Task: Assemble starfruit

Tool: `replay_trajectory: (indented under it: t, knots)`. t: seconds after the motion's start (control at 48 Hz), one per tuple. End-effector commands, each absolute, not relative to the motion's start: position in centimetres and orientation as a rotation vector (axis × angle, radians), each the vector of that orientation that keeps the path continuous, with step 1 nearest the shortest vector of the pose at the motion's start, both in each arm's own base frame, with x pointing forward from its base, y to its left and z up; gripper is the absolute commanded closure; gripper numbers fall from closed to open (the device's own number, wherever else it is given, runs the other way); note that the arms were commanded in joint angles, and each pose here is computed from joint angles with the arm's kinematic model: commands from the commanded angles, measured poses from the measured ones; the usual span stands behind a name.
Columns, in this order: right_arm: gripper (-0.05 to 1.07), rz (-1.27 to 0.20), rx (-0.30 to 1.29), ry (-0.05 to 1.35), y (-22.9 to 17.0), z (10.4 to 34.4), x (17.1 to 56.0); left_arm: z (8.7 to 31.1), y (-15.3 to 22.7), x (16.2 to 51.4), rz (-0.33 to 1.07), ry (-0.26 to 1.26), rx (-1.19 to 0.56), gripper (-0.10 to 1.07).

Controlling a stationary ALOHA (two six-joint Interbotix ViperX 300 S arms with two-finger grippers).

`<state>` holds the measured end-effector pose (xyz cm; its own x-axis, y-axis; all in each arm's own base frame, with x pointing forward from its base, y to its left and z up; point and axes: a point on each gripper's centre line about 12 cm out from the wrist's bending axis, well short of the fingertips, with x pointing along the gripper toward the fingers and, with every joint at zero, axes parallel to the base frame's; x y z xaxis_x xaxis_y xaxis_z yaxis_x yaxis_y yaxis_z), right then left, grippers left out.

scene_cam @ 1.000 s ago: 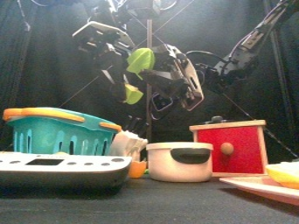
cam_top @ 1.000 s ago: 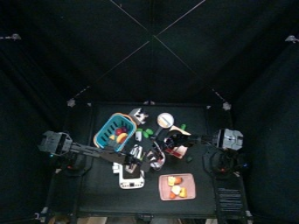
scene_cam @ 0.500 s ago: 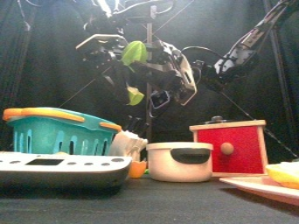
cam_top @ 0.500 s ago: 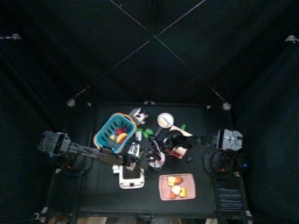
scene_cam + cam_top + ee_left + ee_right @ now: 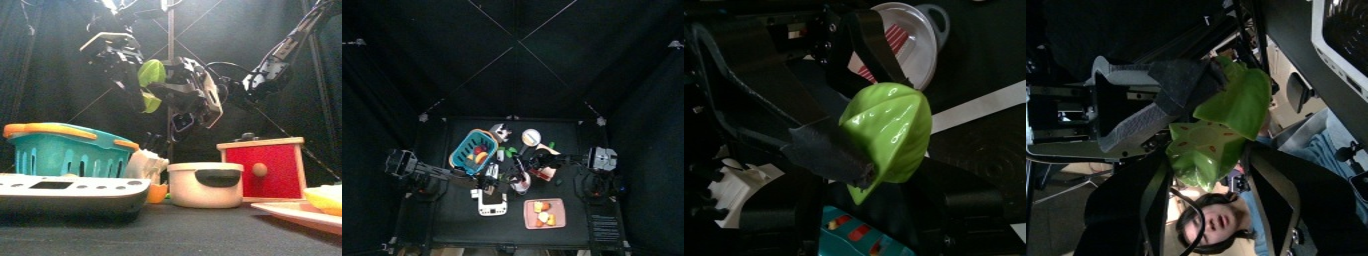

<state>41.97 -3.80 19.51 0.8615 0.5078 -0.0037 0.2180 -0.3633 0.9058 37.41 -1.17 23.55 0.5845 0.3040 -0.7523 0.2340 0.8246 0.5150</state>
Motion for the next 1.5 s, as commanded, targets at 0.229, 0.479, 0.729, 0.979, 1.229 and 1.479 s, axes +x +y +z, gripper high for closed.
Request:
replay_trajectory:
  t: [0.229, 0.479, 0.729, 0.979, 1.229, 1.479]
  knots:
    - [0.39, 0.363, 1.951, 0.532, -3.5, 20.3, 42.4, 25.0, -0.8, 37.5, 0.061, 0.916, 0.638, 0.28]
    - [0.39, 0.360, 1.959, 0.540, -3.3, 20.1, 42.3, 24.9, -0.8, 37.4, 0.061, 0.920, 0.645, 0.28]
    - [0.39, 0.349, 1.970, 0.553, -3.1, 19.6, 42.3, 24.8, -0.7, 37.4, 0.063, 0.919, 0.670, 0.28]
    - [0.39, 0.341, 1.980, 0.555, -3.1, 19.0, 42.7, 25.0, -0.6, 37.5, 0.071, 0.904, 0.722, 0.28]
    - [0.39, 0.327, 1.992, 0.564, -3.1, 18.3, 42.7, 25.3, -0.7, 37.6, 0.096, 0.881, 0.738, 0.27]
    - [0.39, 0.290, 2.028, 0.555, -3.3, 17.5, 42.4, 25.6, -1.0, 37.6, 0.122, 0.850, 0.796, 0.27]
